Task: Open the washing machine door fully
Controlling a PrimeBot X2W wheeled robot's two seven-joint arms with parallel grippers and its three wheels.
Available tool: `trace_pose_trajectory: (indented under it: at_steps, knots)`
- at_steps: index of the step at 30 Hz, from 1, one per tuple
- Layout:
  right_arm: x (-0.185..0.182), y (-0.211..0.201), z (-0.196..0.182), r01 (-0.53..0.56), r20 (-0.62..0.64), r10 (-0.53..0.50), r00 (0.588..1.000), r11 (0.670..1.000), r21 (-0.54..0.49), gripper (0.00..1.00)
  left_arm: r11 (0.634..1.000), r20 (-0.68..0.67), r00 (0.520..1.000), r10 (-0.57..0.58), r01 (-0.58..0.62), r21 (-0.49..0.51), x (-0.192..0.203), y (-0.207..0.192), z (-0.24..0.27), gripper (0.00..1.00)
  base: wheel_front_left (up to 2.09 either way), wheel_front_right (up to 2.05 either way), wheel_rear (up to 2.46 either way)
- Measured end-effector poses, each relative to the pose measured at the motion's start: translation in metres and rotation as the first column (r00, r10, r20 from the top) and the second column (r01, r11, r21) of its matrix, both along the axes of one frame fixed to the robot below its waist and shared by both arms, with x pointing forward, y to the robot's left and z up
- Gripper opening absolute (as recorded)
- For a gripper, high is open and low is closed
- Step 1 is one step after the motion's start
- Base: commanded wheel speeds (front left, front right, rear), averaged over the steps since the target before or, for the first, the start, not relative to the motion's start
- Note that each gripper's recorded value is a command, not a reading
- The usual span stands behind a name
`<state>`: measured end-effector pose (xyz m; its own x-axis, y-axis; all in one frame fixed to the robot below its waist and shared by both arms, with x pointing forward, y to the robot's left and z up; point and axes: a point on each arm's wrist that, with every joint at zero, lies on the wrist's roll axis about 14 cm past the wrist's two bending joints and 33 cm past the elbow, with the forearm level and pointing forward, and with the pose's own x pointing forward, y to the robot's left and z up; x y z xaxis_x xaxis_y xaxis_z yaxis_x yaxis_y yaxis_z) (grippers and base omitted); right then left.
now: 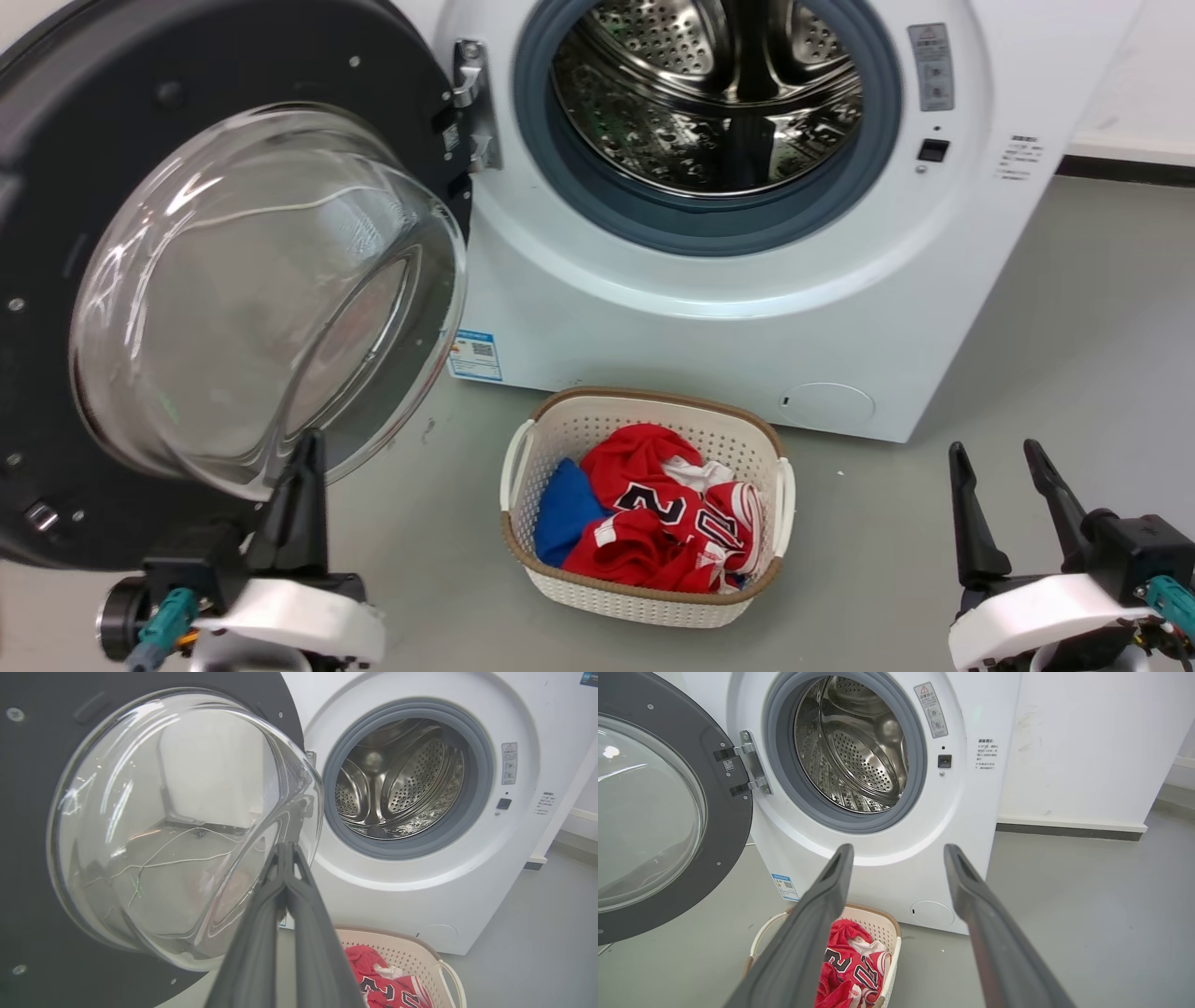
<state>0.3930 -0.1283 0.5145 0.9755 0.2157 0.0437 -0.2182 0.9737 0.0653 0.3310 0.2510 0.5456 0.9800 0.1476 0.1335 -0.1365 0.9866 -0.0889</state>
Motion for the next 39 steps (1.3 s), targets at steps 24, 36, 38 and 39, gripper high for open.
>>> trace_pose_trajectory:
  at_steps: [24, 36, 38, 39]
  knots:
    - [-0.029, -0.051, 0.006, 0.141, 0.016, -0.141, 0.99, 0.99, -0.023, 1.0, 0.959, -0.093, 0.955, -0.28, 0.283, 0.01, 0.056, -0.1, -0.039, 1.0, 0.0, 0.0, 0.0]
    - [-0.023, -0.045, 0.008, 0.123, 0.027, -0.122, 0.992, 0.992, -0.02, 1.0, 0.968, -0.09, 0.964, -0.249, 0.251, 0.013, 0.058, -0.091, -0.041, 1.0, 0.0, 0.0, 0.0]
    - [-0.023, -0.044, 0.008, 0.12, 0.028, -0.12, 0.992, 0.993, -0.019, 1.0, 0.969, -0.086, 0.966, -0.245, 0.247, 0.018, 0.058, -0.089, -0.04, 1.0, 0.0, 0.0, 0.0]
    - [-0.022, -0.044, 0.008, 0.12, 0.029, -0.119, 0.992, 0.993, -0.019, 1.0, 0.969, -0.085, 0.966, -0.243, 0.246, 0.02, 0.058, -0.088, -0.04, 1.0, 0.0, 0.0, 0.0]
